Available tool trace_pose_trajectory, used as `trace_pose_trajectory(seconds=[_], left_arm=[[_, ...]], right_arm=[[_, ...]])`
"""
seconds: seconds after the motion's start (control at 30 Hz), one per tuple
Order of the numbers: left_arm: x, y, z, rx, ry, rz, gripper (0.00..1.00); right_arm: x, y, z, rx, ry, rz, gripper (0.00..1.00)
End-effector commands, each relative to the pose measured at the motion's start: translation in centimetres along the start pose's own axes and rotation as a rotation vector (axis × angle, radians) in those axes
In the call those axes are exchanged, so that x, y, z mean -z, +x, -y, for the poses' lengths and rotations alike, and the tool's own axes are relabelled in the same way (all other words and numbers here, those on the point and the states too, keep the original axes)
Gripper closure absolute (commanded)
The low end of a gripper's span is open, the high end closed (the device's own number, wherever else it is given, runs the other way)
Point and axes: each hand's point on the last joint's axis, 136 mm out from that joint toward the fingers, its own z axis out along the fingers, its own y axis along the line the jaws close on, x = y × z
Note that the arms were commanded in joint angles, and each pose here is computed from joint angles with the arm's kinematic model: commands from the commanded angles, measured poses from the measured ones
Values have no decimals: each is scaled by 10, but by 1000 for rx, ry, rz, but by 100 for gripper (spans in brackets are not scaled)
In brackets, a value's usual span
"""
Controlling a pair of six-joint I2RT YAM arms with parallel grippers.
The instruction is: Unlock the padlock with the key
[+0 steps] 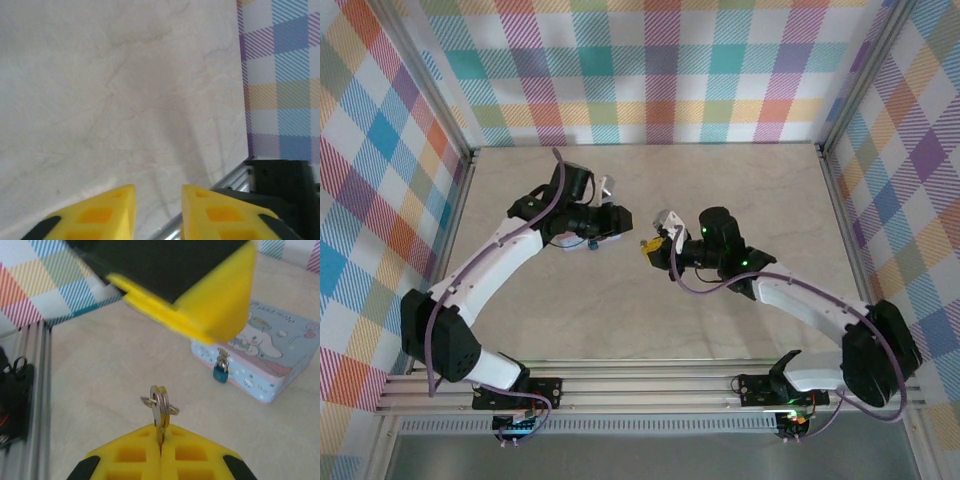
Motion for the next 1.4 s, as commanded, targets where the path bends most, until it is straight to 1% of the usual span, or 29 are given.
trace_pose_trajectory(seconds=[0.0,0.13,0.23,0.3,0.4,0.47,0.63,0.8,0.9,1.1,1.37], left_arm=[[31,-17,38,-202,134,147,63],[44,-14,50,-344,188,204,62],[43,1,54,-439,241,195,61],[42,13,63,-569,283,196,61],[31,41,58,-739,216,139,61],[24,52,52,-803,168,102,60],[10,62,47,-829,176,53,60],[5,69,58,-854,282,66,58],[2,70,62,-867,309,45,58],[-5,77,70,-860,371,-43,61],[-2,83,74,-858,398,-61,63]], right_arm=[[21,24,-20,-33,-70,-171,100],[40,24,-28,-62,-110,-244,100],[52,20,-34,-86,-152,-289,100],[56,17,-34,-105,-159,-318,100],[55,16,-31,-129,-153,-354,100],[54,16,-30,-146,-158,-378,100],[56,18,-29,-152,-152,-426,100],[56,14,-33,-122,-155,-384,100],[55,12,-37,-124,-171,-364,100],[53,22,-39,-127,-172,-377,100],[54,29,-39,-114,-157,-377,100]])
